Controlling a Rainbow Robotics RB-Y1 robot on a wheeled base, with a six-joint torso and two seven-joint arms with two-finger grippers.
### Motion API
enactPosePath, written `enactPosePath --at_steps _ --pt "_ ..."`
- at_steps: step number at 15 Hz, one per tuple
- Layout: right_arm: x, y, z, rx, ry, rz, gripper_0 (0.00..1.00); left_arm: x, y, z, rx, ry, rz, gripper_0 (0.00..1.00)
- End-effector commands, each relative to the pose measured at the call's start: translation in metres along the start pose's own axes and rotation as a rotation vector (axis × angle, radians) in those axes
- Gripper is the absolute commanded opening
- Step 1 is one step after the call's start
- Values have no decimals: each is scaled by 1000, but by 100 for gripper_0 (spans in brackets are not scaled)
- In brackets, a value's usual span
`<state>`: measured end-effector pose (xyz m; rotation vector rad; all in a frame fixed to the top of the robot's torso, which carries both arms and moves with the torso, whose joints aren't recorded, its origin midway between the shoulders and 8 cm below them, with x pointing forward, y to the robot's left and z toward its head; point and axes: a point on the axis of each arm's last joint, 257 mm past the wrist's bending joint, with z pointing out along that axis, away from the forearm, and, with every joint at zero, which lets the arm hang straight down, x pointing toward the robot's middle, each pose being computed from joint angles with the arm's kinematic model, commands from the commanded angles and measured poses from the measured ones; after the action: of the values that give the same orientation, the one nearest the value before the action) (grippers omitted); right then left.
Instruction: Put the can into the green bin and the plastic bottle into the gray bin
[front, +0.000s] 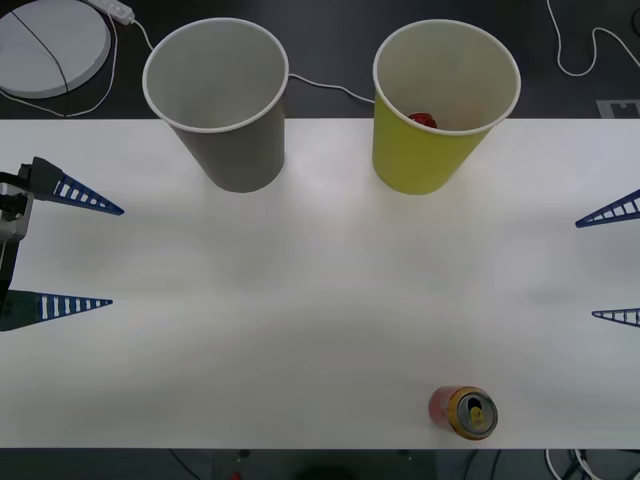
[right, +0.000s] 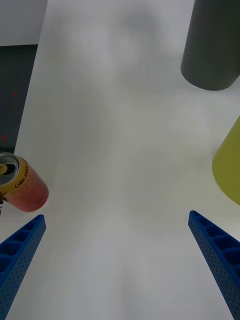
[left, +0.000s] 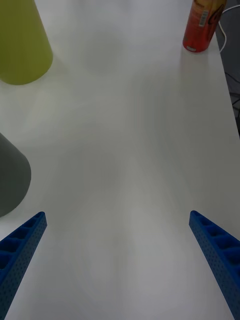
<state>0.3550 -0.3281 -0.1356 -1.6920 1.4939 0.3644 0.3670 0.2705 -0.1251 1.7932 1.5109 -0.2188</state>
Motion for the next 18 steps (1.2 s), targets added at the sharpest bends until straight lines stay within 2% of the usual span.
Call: enactPosePath --at_steps 1,2,4,6,8,10,13,18 --pt "10 4 -3 6 -7 21 100 0 0 0 0 0 0 100" --pt "16 7 -5 10 -11 33 100 0 0 0 0 0 0 100" --pt "25 7 -7 20 -10 -8 100 0 0 0 0 0 0 100" --pt "39 8 -12 39 -7 -12 100 0 0 0 0 0 0 100" --pt "55 16 -15 48 0 -22 100 0 0 0 0 0 0 100" --pt "66 28 -16 42 3 -22 100 0 0 0 0 0 0 100" --pt "81 58 -10 17 -19 -11 100 0 0 0 0 0 0 100" --pt "102 95 -5 -4 -36 -41 100 0 0 0 0 0 0 100"
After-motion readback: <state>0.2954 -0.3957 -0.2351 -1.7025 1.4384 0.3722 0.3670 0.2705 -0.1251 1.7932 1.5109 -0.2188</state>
